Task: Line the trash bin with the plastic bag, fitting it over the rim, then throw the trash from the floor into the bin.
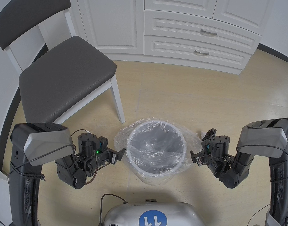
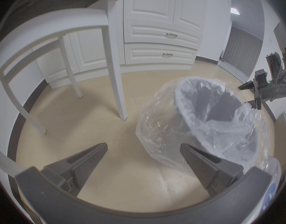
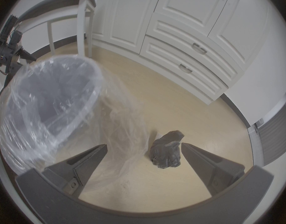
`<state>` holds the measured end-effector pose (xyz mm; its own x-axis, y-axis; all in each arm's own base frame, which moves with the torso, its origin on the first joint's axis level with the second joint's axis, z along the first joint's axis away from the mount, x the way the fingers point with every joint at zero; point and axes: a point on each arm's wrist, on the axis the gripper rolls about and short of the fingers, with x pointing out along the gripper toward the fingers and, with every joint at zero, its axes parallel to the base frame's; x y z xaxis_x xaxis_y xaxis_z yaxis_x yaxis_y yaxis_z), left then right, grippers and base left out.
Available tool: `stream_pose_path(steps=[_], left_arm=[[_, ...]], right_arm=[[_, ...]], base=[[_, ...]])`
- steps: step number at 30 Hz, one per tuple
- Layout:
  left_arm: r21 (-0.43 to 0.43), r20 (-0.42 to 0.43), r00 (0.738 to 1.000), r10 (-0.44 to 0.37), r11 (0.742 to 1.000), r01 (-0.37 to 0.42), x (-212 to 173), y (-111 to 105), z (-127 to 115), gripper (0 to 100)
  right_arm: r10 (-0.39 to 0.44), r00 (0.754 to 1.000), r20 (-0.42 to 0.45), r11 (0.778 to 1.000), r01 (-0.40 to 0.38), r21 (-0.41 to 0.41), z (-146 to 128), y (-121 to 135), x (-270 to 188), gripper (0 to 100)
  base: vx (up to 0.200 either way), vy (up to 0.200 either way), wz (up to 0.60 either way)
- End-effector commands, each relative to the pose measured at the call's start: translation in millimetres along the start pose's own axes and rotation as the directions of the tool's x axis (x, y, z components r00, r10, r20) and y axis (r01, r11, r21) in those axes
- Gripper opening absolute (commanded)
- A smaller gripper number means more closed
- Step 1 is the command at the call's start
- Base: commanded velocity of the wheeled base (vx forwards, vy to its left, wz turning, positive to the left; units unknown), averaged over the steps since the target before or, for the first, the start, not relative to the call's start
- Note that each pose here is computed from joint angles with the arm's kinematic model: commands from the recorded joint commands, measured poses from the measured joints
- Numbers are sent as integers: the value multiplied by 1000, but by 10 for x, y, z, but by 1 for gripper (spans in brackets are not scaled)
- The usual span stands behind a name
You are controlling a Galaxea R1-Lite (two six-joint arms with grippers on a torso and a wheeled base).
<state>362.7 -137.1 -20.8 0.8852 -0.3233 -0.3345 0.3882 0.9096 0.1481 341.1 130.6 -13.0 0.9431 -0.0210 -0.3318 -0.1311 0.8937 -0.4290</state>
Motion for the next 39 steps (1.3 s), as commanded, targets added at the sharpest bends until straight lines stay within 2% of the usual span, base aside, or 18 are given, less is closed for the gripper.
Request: stream_pose_path(steps=[1, 11, 21, 22, 30, 39], left_arm=[[8, -66, 997, -28, 1000, 28, 97, -115, -271, 100], [9, -103, 994, -39, 999, 40, 171, -158, -425, 100], [2, -130, 991, -17, 1000, 17, 235, -87, -436, 100], [-5, -124, 992, 12, 1000, -13, 278, 30, -408, 100], [3, -115, 991, 74, 997, -74, 355, 298, -378, 100], [11, -127, 986, 111, 994, -111, 428, 351, -435, 100]], right_arm=[[57, 997, -60, 998, -59, -32, -254, 158, 82, 100], [101, 986, -131, 993, -109, -55, -430, 251, 147, 100], [77, 987, -141, 996, -84, -43, -490, 214, 285, 100], [70, 990, -126, 997, -75, -35, -462, 202, 310, 100], [40, 995, -94, 999, -41, -10, -400, 149, 387, 100], [7, 997, -81, 1000, -6, 16, -384, 158, 476, 100]], base=[[0, 0, 0], [0, 0, 0], [0, 0, 0], [0, 0, 0], [0, 0, 0], [0, 0, 0]])
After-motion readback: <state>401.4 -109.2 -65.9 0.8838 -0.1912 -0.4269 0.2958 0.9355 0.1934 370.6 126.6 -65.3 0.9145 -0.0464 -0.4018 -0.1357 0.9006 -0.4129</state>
